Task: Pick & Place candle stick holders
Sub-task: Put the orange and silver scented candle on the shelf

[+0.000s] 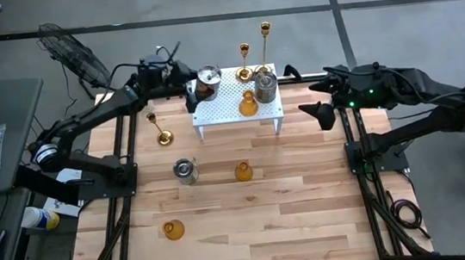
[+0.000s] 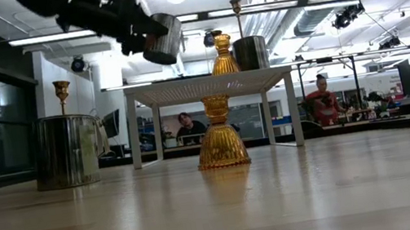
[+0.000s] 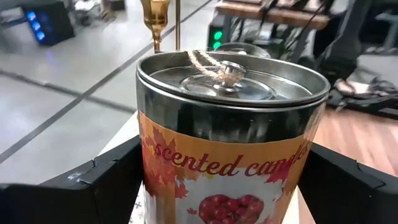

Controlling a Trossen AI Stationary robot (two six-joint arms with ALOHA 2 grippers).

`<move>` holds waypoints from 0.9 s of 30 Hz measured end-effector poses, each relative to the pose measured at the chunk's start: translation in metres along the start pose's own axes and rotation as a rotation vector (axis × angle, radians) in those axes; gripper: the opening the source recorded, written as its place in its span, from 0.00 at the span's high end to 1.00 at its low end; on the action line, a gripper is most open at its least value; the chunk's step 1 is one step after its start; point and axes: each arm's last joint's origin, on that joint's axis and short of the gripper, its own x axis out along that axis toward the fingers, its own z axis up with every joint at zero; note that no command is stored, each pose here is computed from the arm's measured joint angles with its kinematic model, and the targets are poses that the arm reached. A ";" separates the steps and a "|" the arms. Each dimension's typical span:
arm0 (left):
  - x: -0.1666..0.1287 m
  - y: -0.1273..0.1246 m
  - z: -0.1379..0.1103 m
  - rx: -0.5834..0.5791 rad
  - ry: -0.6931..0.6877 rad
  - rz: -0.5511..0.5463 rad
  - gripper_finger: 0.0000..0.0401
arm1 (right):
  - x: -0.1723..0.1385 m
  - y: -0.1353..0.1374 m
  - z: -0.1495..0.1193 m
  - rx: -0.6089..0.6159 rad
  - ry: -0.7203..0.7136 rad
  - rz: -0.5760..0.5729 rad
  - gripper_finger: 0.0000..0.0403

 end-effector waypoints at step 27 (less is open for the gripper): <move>0.062 0.038 -0.063 0.094 -0.188 -0.214 0.13 | 0.008 0.001 0.001 0.223 -0.025 -0.080 0.07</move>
